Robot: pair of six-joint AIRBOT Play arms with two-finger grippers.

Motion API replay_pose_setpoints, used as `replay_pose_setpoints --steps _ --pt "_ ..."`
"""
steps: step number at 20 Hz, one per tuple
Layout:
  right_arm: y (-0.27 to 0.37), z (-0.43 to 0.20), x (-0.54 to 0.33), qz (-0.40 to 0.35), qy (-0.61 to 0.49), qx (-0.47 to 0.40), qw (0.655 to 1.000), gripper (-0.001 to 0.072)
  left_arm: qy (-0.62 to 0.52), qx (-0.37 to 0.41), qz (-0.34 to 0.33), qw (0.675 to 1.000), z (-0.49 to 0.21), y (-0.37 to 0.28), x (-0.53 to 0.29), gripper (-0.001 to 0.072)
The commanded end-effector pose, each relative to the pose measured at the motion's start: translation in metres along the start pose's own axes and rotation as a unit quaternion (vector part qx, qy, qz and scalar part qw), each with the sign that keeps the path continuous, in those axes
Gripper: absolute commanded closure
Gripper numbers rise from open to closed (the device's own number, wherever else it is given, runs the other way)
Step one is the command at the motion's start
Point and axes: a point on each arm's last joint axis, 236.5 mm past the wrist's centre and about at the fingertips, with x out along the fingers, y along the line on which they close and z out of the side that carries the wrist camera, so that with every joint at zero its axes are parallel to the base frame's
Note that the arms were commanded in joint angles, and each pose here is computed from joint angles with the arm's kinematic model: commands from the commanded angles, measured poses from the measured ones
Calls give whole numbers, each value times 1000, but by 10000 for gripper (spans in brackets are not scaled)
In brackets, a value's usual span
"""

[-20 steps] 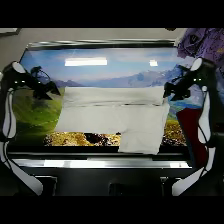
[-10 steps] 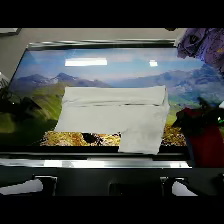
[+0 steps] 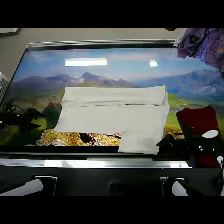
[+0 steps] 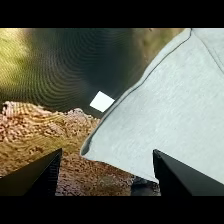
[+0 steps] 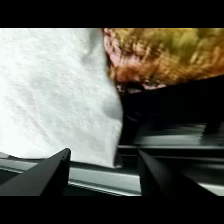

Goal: Fold the clothes and pants, and hang the long-sleeved shirts on hangers.

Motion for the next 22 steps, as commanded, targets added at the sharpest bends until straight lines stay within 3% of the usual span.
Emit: replay_pose_setpoints --steps 1,2,4,5,7,22 --pt "9 -1 14 40 -14 23 999 236 0 -2 -3 1000 -2 0 1 68" --pt "10 -7 17 45 -5 29 999 246 2 -5 -3 1000 -2 0 1 67" --pt "14 -14 21 60 6 40 997 407 3 -7 -3 1000 -3 0 1 67" --pt "17 -14 21 70 5 45 997 448 3 -6 -3 1000 -3 0 1 67" --pt "23 -12 20 82 1 46 996 678 4 5 -2 1000 -3 1 2 67" --pt "24 -8 20 84 -6 49 995 676 79 78 -4 994 -50 11 61 78"
